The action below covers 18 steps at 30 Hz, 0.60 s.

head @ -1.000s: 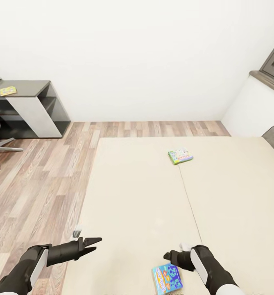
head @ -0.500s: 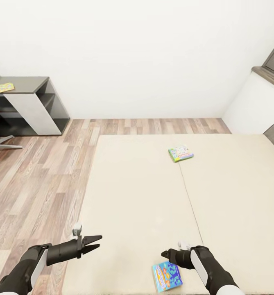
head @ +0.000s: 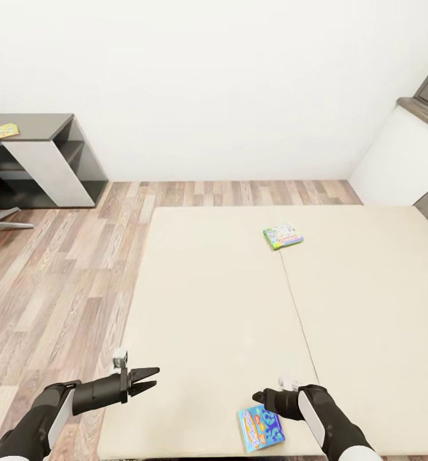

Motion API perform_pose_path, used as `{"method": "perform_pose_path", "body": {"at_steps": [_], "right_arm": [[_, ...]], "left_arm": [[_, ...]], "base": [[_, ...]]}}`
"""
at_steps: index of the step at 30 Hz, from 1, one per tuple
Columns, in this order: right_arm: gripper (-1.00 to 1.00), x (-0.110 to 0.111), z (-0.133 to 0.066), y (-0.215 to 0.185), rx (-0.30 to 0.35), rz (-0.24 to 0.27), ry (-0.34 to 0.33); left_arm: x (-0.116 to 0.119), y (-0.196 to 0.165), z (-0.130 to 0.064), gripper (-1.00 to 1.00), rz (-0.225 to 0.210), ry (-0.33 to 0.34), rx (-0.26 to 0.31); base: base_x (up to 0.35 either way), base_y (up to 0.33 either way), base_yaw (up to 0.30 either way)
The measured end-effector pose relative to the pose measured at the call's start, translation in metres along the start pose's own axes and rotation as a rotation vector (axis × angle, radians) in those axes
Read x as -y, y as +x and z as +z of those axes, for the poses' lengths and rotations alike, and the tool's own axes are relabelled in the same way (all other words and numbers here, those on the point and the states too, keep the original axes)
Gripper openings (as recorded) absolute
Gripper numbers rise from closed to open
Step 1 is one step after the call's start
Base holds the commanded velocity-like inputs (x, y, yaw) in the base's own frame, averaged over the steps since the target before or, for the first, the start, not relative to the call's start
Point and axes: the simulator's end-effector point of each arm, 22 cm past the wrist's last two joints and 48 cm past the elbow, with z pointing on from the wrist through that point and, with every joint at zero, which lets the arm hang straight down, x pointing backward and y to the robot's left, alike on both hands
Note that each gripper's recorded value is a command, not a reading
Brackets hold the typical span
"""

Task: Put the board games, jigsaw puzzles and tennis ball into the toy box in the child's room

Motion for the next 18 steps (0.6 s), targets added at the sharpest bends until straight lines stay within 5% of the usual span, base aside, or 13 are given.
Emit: {"method": "perform_pose_path", "body": {"at_steps": [18], "right_arm": [[1.00,0.0050,0.0079,0.0090,-0.023,0.006,0.006]], "left_arm": [[-0.0104,0.0039,0.0015,1.00,-0.024,-0.008,-0.006]], "base": [[0.000,0.000,0.000]]}}
